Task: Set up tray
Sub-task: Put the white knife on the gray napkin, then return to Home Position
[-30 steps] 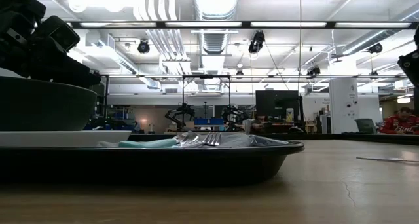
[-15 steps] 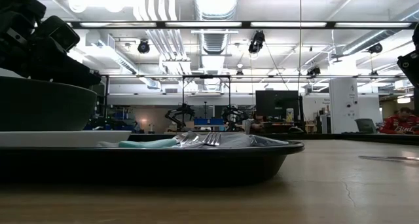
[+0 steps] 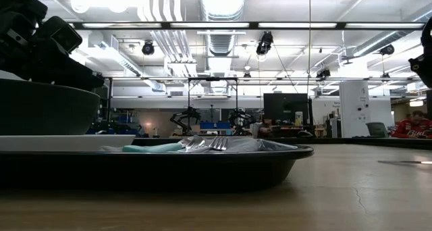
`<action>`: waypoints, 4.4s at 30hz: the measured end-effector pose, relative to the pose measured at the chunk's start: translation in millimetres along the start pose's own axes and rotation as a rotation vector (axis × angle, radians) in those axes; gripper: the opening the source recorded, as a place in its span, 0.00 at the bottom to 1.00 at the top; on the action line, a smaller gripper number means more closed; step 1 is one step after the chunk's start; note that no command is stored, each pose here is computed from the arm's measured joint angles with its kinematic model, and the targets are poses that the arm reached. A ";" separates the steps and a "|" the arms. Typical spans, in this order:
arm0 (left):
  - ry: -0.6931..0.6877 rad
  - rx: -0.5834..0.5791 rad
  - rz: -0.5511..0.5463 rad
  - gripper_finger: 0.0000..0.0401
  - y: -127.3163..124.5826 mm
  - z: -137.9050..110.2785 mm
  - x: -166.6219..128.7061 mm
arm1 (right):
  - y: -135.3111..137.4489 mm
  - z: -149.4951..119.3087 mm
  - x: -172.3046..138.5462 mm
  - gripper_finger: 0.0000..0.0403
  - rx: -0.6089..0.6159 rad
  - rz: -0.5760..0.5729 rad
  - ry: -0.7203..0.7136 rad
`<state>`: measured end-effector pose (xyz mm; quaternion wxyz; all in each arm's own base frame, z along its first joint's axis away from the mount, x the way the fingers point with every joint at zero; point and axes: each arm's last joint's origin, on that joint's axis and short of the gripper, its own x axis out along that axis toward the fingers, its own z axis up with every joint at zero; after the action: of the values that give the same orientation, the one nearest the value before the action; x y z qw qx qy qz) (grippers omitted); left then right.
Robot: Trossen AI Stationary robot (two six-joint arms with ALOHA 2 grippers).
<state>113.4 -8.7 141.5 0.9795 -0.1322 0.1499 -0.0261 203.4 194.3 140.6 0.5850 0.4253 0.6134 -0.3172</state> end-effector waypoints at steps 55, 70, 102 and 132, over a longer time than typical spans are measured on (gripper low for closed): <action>0.000 0.000 0.000 0.29 0.0 0.0 0.0 | 177.0 136.5 -44.4 0.03 0.650 0.174 -0.208; 0.000 0.000 0.000 0.29 0.0 0.0 0.0 | 176.6 149.7 -10.7 0.03 0.678 0.106 -0.217; 0.000 0.000 0.000 0.29 0.0 0.0 0.0 | 181.8 151.2 -17.9 0.22 0.664 0.037 -0.182; 0.000 0.000 0.000 0.29 0.0 0.0 0.0 | 223.1 153.7 -98.0 0.22 0.091 0.317 -0.421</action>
<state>113.4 -8.7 141.5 0.9795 -0.1322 0.1499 -0.0261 466.9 140.7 244.0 0.7223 0.4665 0.3893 -0.3303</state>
